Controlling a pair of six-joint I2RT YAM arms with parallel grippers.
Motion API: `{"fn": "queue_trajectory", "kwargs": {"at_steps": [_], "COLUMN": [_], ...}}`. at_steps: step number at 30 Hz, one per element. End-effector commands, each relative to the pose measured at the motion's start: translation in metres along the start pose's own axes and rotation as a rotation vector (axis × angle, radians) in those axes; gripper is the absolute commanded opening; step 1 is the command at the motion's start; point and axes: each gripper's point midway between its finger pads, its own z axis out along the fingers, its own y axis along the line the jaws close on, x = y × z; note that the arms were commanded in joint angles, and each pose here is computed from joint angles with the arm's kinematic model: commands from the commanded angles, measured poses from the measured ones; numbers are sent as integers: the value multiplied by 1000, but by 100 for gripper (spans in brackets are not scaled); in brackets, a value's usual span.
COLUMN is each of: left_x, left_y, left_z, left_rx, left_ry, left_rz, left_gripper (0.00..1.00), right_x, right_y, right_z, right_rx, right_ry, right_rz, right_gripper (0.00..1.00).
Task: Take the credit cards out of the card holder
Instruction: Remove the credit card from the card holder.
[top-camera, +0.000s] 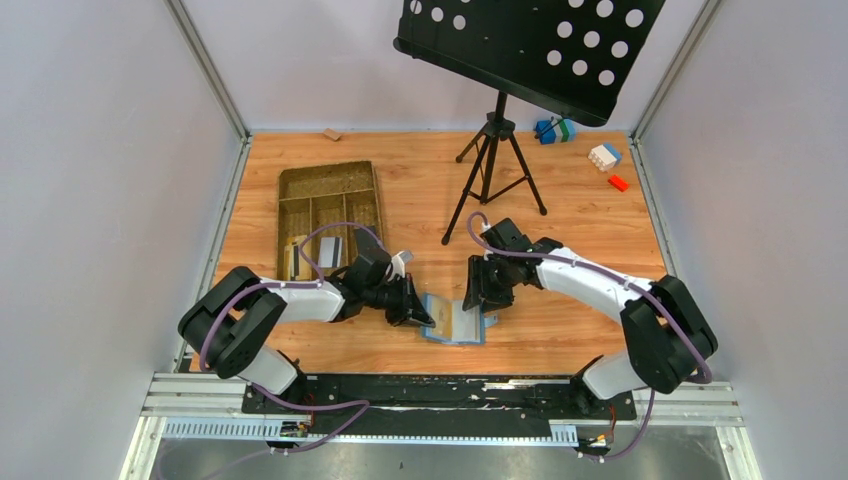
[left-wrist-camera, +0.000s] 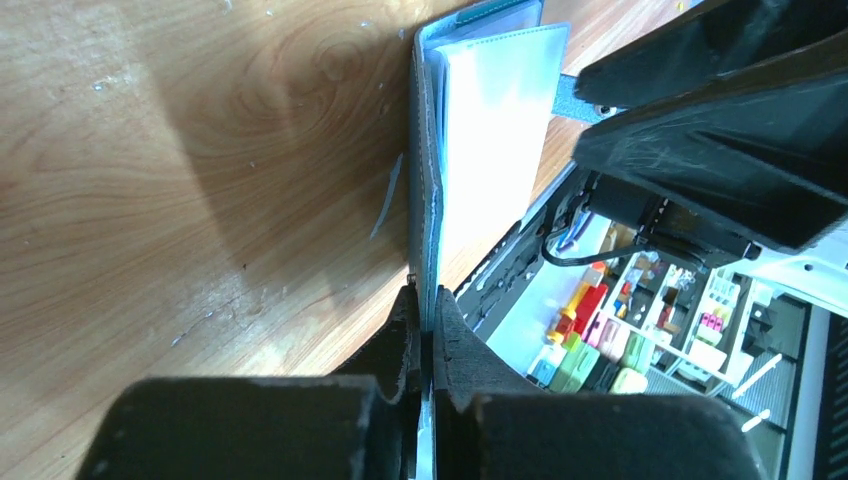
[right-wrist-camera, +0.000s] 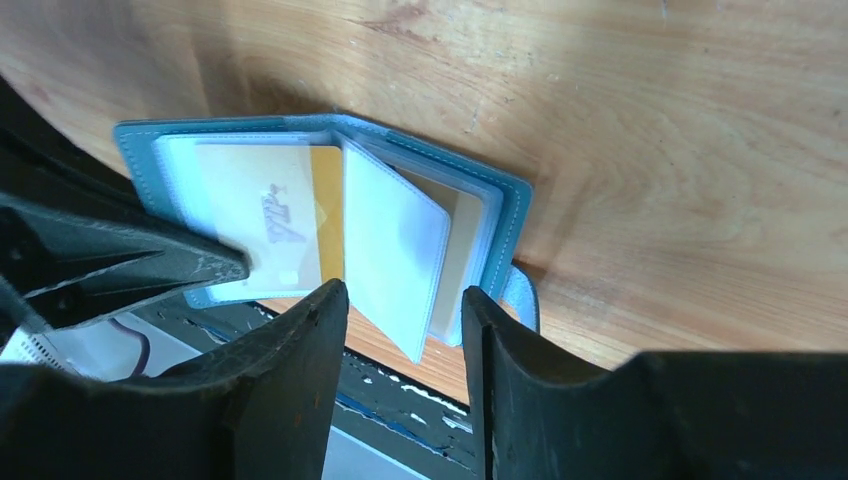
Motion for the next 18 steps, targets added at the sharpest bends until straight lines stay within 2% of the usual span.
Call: {"fn": "queue_trajectory", "kwargs": {"at_steps": [1,5,8,18], "left_x": [2,4,3,-4], "left_y": [3,1,-8,-43], "left_z": [-3,-4,-5,-18], "left_rx": [2,22,77,191], "left_ry": [5,0,-9,-33], "left_rz": [38,38,36,26], "left_gripper": [0,0,0,0], "right_x": [-20,-15,-8,7], "right_y": [23,50,62,53], "right_z": [-29,-32,-24,5], "right_rx": [-62,-230,-321,-344], "right_ry": [-108,-116,-72,5], "right_rz": [-67,-82,-56,25], "right_gripper": [45,39,37,38]}}
